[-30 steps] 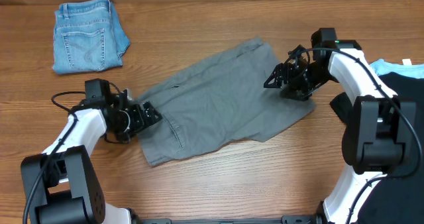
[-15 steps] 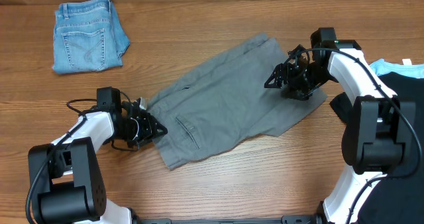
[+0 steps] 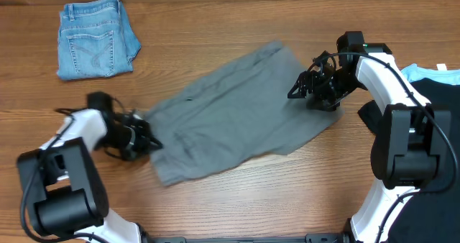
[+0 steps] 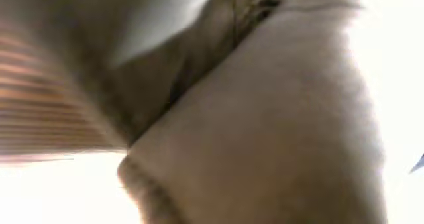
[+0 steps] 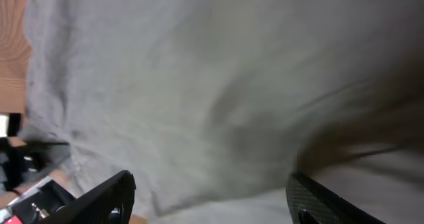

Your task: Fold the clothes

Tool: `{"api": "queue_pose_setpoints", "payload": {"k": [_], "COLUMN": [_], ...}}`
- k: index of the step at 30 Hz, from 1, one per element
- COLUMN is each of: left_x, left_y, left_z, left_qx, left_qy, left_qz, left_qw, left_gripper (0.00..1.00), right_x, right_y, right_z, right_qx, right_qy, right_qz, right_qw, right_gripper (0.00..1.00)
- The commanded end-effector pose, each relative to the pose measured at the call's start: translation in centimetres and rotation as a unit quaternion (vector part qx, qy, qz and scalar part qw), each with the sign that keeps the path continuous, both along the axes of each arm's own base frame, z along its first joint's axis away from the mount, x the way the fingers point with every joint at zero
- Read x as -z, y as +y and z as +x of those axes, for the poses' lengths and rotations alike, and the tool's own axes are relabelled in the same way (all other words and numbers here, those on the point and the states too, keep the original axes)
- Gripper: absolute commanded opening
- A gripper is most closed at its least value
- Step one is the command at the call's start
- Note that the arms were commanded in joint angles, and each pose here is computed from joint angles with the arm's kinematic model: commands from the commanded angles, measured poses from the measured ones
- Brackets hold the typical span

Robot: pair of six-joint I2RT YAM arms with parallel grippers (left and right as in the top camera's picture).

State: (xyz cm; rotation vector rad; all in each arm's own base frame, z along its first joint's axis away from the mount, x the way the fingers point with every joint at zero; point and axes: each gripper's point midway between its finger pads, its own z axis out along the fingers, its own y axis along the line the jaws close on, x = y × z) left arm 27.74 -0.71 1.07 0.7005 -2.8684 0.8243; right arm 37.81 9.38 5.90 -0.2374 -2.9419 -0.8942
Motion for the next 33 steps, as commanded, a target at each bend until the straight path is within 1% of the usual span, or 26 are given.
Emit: {"api": "queue_pose_setpoints", "payload": {"k": [1, 6, 7, 11, 12, 13, 16, 22, 24, 25, 26, 28, 31, 32, 33], "left_x": [-3.1, -8.5, -10.5, -16.7, -17.7, -20.0, -21.9, -22.8, -22.2, -21.7, -19.9, -18.1, -16.0, -15.5, -15.0], "left_y": [5.4, 9.9, 10.4, 10.2, 9.8, 8.1, 4.9, -3.6, -6.4, -7.5, -10.4, -12.8, -15.4, -16.0, -16.6], "left_z": [3.2, 5.1, 5.9, 8.6, 9.0, 10.3, 12.0, 15.3, 16.0, 16.3, 16.8, 17.3, 17.8, 17.9, 18.0], "left_qx": [-0.002, -0.013, -0.009, -0.001, 0.000, 0.009, 0.015, 0.027, 0.018, 0.016, 0.009, 0.020, 0.040, 0.046, 0.051], "left_qy": [-0.043, -0.060, -0.076, -0.131, -0.139, -0.165, -0.191, -0.231, -0.229, -0.226, -0.210, -0.205, -0.202, -0.201, -0.198], "left_qz": [0.064, 0.118, 0.126, 0.146, 0.147, 0.149, 0.143, 0.123, 0.133, 0.142, 0.161, 0.173, 0.173, 0.168, 0.160], "left_qw": [0.997, 0.991, 0.989, 0.981, 0.979, 0.975, 0.971, 0.965, 0.964, 0.963, 0.964, 0.963, 0.963, 0.964, 0.966], "left_gripper": [0.04, 0.04, 0.04, 0.04, 0.04, 0.04, 0.04, 0.04, 0.08, 0.10, 0.21, 0.55, 0.71, 0.74, 0.74], "right_x": [-0.7, -0.7, -0.7, -0.7, -0.7, -0.7, -0.7, -0.7, -0.7, -0.7, -0.7, -0.7, -0.7, -0.7, -0.7], "right_y": [-0.1, -0.2, -0.2, -0.2, -0.2, -0.2, -0.2, -0.2, -0.2, -0.2, -0.2, -0.2, -0.2, -0.2, -0.2], "right_z": [-0.1, -0.1, -0.1, -0.1, -0.1, -0.1, -0.1, -0.1, -0.1, -0.1, -0.1, -0.1, -0.2, -0.2, -0.2], "right_qx": [-0.003, -0.003, -0.003, -0.003, -0.003, -0.003, -0.003, -0.003, -0.003, -0.003, -0.003, -0.003, -0.003, -0.003, -0.003], "right_qy": [-0.009, -0.009, -0.009, -0.009, -0.009, -0.009, -0.009, -0.009, -0.009, -0.010, -0.009, -0.009, -0.009, -0.008, -0.007], "right_qz": [-0.004, -0.006, -0.006, -0.006, -0.006, -0.006, -0.006, -0.006, -0.006, -0.006, -0.006, -0.006, -0.006, -0.006, -0.006], "right_qw": [1.000, 1.000, 1.000, 1.000, 1.000, 1.000, 1.000, 1.000, 1.000, 1.000, 1.000, 1.000, 1.000, 1.000, 1.000], "right_gripper": [0.77, 0.77, 0.77, 0.77, 0.77, 0.77, 0.77, 0.77, 0.77, 0.77, 0.77, 0.77, 0.77, 0.77, 0.77]}}
